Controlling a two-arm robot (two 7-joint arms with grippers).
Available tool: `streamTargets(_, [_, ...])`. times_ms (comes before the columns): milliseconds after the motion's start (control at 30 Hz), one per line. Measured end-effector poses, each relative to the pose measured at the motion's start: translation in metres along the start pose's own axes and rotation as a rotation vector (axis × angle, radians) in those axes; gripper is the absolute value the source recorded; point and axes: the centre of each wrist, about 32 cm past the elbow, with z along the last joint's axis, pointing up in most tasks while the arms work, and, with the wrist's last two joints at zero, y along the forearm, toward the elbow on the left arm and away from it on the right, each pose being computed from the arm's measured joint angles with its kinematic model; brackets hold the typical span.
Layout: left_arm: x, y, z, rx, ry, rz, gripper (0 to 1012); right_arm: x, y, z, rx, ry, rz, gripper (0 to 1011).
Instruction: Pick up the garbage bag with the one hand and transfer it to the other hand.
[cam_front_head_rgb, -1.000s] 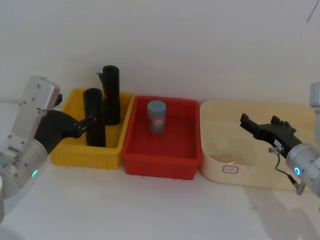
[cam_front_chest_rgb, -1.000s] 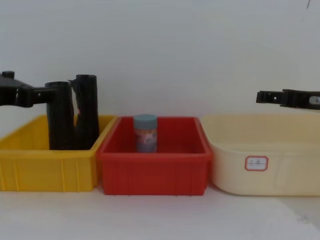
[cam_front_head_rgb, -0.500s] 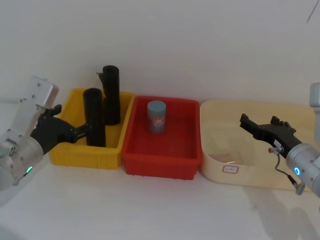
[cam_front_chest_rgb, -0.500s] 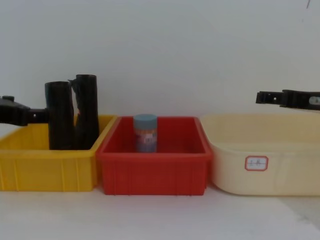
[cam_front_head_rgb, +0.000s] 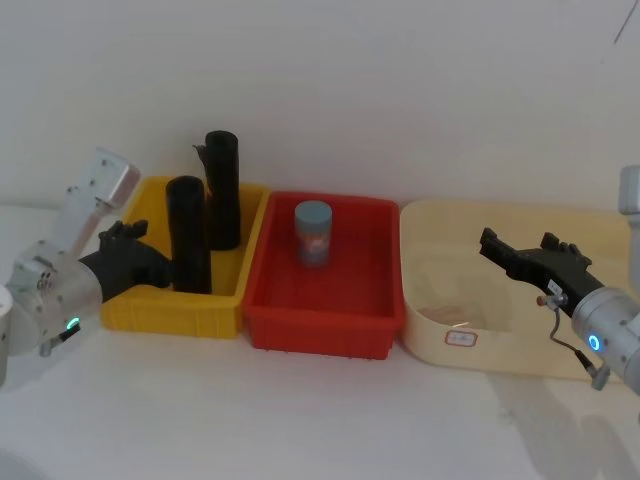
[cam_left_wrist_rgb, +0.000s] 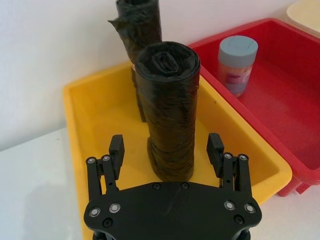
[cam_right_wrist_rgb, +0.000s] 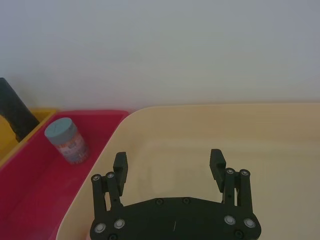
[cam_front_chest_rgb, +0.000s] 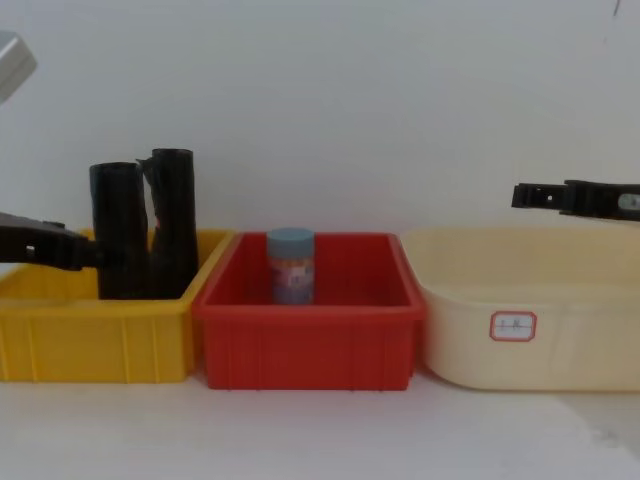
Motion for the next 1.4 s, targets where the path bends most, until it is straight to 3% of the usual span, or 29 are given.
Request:
streamTargets(367, [0.0108, -0.0168, 0.0019, 0.045, 0.018, -0.053, 1001, 0.000, 0.000, 0.000, 0.000, 0.000, 0.000, 1000])
streamTargets(633, [0.0175, -0.0282, 0.0018, 0.060, 0.033, -0.065, 1002, 0.000, 0.000, 0.000, 0.000, 0.000, 0.000, 1000])
streamTargets(1167, [0.0251, -0.0510, 0.0007, 0.005, 0.066, -0.133, 1001, 0.000, 0.000, 0.000, 0.000, 0.000, 0.000, 1000])
streamTargets(1400, [0.0261, -0.0567, 0.0006, -0.013, 0.074, -0.153, 979, 0.000, 0.000, 0.000, 0.000, 0.000, 0.000, 1001])
